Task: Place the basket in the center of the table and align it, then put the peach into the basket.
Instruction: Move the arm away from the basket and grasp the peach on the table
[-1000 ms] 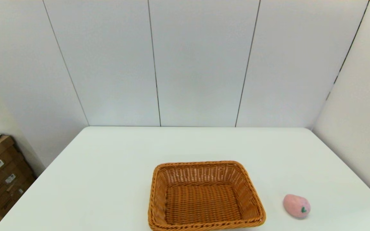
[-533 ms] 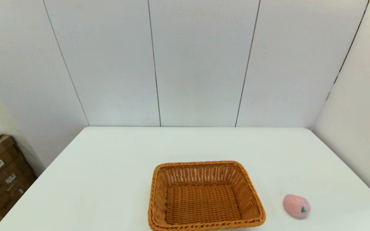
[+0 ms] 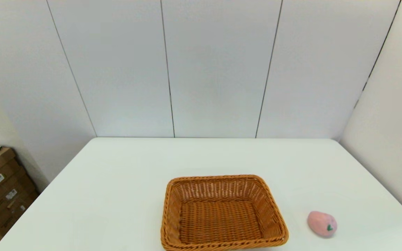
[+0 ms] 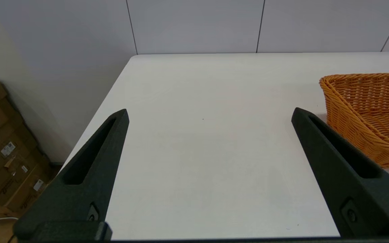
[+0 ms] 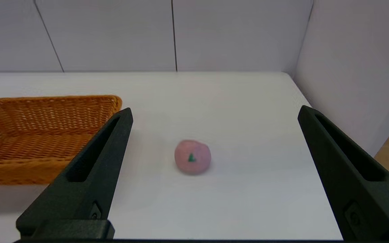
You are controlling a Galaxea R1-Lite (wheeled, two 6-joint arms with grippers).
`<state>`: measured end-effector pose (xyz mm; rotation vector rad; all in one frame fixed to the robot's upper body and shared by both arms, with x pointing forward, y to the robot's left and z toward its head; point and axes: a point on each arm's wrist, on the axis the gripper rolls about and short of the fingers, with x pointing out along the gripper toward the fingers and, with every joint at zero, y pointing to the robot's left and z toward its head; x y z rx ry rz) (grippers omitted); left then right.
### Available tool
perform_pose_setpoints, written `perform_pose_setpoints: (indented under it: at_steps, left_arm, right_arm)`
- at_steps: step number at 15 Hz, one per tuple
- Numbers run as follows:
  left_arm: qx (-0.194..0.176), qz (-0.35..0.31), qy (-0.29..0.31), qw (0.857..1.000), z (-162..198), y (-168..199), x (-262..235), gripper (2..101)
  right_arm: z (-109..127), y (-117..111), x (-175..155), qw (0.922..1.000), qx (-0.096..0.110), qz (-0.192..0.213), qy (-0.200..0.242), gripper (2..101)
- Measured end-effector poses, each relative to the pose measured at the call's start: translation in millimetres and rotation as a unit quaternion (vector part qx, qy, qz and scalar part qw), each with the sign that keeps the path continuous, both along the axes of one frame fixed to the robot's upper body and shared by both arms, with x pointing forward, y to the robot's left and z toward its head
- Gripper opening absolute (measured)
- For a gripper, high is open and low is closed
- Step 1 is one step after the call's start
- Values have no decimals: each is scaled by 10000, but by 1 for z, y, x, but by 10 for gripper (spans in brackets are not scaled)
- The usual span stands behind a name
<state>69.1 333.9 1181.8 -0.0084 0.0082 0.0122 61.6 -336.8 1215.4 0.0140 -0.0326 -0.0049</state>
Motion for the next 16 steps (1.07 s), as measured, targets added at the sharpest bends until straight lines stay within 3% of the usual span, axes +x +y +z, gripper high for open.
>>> perform_pose_setpoints:
  at_steps: [2,4,6,9,11,16]
  left_arm:
    - [-38,6,0,10000,0,0,0,977]
    - [-51,12,-1,10000,0,0,0,977]
    - [-97,37,-5,9999,0,0,0,978]
    - [-112,73,-4,9999,0,0,0,977]
    - [-108,73,-5,9999,0,0,0,977]
    - [-94,75,-4,9999,0,0,0,978]
  right_arm:
    - [25,0,6,9997,-28,7,242,971]
    - [42,0,24,9969,-142,0,770,971]
    - [50,0,50,9885,-350,31,1471,971]
    - [46,1,92,9626,-562,131,2647,971]
    - [35,1,120,9374,-591,185,3428,971]
    - [-4,2,185,8828,-636,254,4647,971]
